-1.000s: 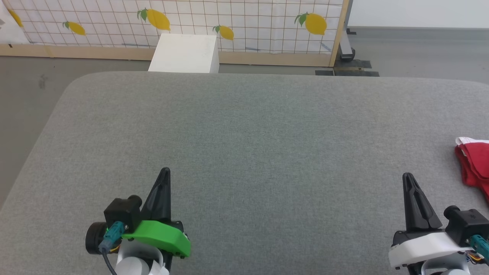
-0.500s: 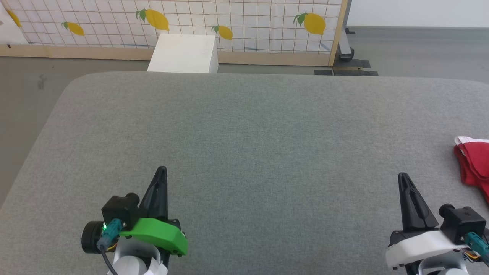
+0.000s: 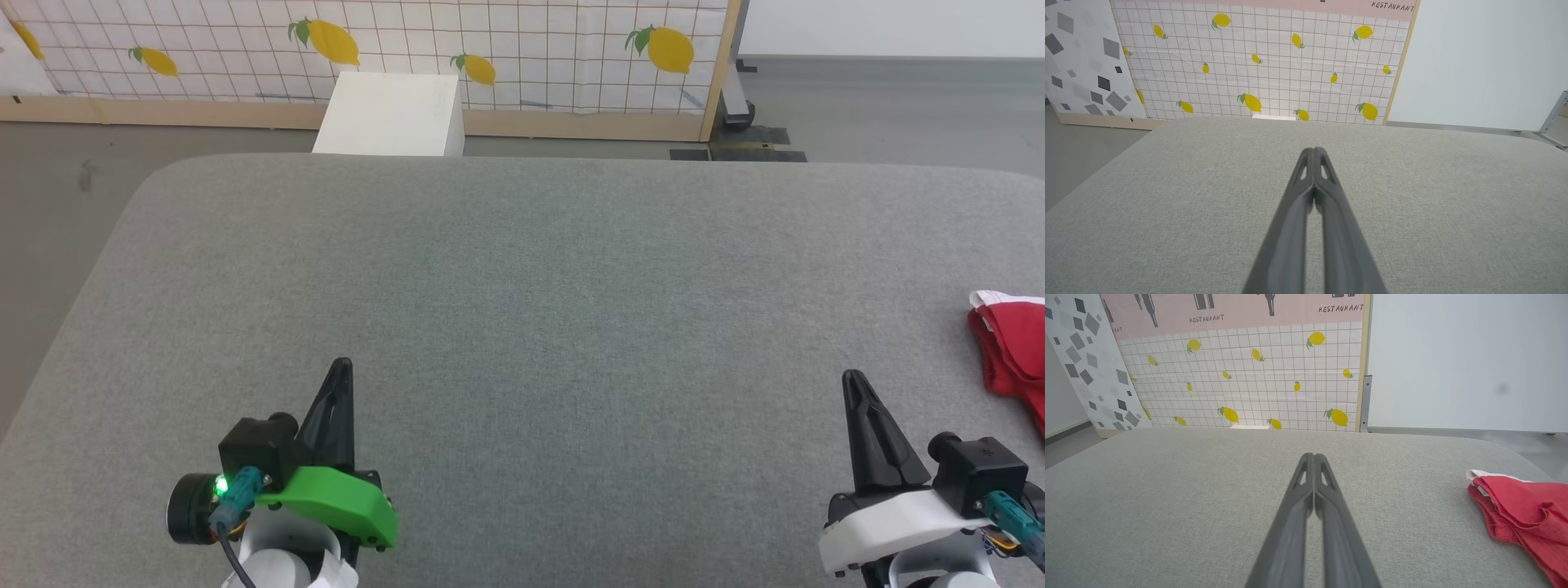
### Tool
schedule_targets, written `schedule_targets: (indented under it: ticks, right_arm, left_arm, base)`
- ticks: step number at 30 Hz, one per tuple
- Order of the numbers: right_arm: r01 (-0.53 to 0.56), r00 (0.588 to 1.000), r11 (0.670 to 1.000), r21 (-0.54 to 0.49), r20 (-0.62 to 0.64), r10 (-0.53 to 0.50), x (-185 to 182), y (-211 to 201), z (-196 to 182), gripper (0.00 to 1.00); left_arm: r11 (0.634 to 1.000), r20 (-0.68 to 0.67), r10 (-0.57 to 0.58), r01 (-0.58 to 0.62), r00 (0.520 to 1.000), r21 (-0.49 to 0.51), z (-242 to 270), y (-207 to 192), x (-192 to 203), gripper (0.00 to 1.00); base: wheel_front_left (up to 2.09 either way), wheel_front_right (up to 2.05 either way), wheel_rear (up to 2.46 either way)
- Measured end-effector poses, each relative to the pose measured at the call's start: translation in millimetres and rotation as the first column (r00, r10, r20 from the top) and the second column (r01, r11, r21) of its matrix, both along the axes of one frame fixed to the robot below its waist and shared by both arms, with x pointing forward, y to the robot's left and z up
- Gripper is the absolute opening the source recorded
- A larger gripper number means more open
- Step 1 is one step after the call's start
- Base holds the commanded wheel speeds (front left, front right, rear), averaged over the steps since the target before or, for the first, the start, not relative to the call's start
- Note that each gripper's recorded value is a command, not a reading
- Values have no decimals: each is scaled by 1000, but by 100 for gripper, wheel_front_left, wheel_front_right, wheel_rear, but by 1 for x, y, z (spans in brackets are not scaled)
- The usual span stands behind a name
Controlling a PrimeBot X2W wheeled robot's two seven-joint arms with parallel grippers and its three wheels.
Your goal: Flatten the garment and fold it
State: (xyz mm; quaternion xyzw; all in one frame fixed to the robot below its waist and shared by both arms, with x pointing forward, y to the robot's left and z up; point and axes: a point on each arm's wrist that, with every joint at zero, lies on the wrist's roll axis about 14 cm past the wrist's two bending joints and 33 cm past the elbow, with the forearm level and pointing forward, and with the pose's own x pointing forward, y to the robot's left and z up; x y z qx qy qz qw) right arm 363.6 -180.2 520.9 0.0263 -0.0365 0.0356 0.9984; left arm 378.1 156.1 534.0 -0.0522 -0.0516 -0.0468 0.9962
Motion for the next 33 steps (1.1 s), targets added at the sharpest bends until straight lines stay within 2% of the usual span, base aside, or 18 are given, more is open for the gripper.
schedule_targets:
  ticks: [33]
  right_arm:
    - [-27, 999, 999, -39, -39, 25, 2, 8, 0, 0]
  left_arm:
    - [997, -36, 33, -31, 999, 65, -2, 8, -1, 0]
  base:
    - [0, 0, 0]
